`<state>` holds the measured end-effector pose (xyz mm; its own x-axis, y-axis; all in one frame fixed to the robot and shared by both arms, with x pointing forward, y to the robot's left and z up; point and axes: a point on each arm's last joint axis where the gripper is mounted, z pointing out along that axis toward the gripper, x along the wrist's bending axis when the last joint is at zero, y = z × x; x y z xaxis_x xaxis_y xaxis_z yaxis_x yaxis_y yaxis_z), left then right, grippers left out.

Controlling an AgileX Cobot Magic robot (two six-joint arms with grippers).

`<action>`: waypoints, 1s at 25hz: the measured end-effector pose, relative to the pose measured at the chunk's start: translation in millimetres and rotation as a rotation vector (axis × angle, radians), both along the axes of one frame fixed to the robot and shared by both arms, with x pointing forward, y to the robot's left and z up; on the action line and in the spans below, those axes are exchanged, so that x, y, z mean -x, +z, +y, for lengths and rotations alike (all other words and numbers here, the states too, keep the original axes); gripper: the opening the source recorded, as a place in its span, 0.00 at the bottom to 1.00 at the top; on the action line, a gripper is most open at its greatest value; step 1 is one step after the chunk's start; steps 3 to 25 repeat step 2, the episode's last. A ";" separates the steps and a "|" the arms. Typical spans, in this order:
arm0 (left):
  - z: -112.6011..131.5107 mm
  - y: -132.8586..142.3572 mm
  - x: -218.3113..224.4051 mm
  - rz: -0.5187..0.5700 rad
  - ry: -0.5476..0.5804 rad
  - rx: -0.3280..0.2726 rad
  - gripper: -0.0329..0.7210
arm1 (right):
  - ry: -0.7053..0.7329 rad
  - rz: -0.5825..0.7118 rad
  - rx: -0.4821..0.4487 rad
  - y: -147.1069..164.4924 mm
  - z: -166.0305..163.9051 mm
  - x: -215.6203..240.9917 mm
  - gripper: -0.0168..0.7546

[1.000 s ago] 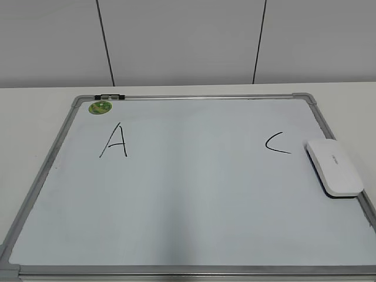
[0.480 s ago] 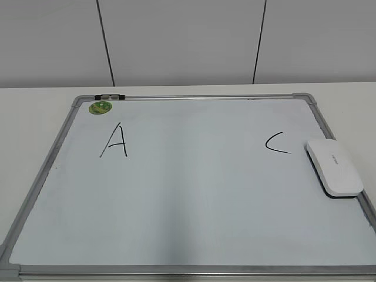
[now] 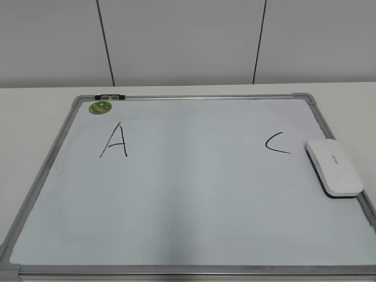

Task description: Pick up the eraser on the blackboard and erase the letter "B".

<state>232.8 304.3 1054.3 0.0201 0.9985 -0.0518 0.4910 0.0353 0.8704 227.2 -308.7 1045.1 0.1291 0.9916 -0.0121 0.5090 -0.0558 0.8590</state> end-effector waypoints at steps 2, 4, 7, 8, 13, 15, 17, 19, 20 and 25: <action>0.0 0.0 0.0 0.000 0.000 0.000 0.36 | 0.000 0.000 0.000 0.0 0.0 0.0 0.75; 0.0 0.0 0.0 0.000 0.000 0.000 0.36 | 0.000 0.000 0.000 0.0 0.0 0.0 0.75; 0.0 0.0 0.0 0.000 0.000 0.000 0.36 | 0.000 0.000 0.000 0.0 0.0 0.0 0.75; 0.0 0.0 0.0 0.000 0.000 0.000 0.36 | 0.000 0.000 0.000 0.0 0.0 0.0 0.75; 0.0 0.0 0.0 0.000 0.000 0.000 0.36 | 0.000 0.000 0.000 0.0 0.0 0.0 0.75; 0.0 0.0 0.0 0.000 0.000 0.000 0.36 | 0.000 0.000 0.000 0.0 0.0 0.0 0.75; 0.0 0.0 0.0 0.000 0.000 0.000 0.36 | 0.000 0.000 0.000 0.0 0.0 0.0 0.75; 0.0 0.0 0.0 0.000 0.000 0.000 0.36 | 0.000 0.000 0.000 0.0 0.0 0.0 0.75; 0.0 0.0 0.0 0.000 0.000 0.000 0.36 | 0.000 0.000 0.000 0.0 0.0 0.0 0.75; 0.0 0.0 0.0 0.000 0.000 0.000 0.36 | 0.000 0.000 0.000 0.0 0.0 0.0 0.75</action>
